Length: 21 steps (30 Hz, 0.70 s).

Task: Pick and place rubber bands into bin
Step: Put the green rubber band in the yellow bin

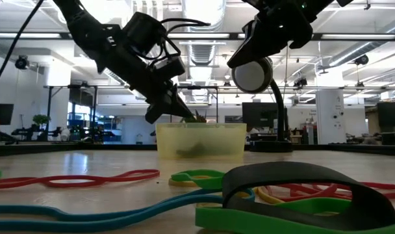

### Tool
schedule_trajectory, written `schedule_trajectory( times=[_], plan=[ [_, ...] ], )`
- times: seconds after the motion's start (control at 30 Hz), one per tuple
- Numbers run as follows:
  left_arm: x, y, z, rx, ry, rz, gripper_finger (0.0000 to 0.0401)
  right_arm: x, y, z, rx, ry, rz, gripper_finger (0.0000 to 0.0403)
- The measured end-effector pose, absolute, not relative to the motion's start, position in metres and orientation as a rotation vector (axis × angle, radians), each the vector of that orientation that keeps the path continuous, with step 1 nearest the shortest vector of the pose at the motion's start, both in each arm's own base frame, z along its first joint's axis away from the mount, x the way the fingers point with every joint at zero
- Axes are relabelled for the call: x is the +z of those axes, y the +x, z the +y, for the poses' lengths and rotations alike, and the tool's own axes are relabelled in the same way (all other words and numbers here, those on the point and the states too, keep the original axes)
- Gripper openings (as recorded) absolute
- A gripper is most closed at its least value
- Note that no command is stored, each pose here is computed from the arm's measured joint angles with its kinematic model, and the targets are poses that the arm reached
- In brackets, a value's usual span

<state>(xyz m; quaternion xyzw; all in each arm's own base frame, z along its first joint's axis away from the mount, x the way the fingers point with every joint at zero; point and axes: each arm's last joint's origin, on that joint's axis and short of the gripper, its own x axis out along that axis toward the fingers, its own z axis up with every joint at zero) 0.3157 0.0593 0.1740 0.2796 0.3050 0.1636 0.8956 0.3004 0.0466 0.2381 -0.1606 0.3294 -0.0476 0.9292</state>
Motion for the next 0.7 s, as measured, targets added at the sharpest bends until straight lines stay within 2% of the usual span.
schedule_trajectory(
  times=[0.47, 0.7],
  plan=[
    [0.1741, 0.3157, 0.0592, 0.336, 0.581, 0.631, 0.0001, 0.2381, 0.3005, 0.0466, -0.1, -0.321, 0.674, 0.0056],
    [0.1743, 0.3156, 0.0592, 0.336, 0.581, 0.631, 0.0049, 0.2381, 0.3005, 0.0466, -0.1, -0.322, 0.674, 0.0056]
  ],
)
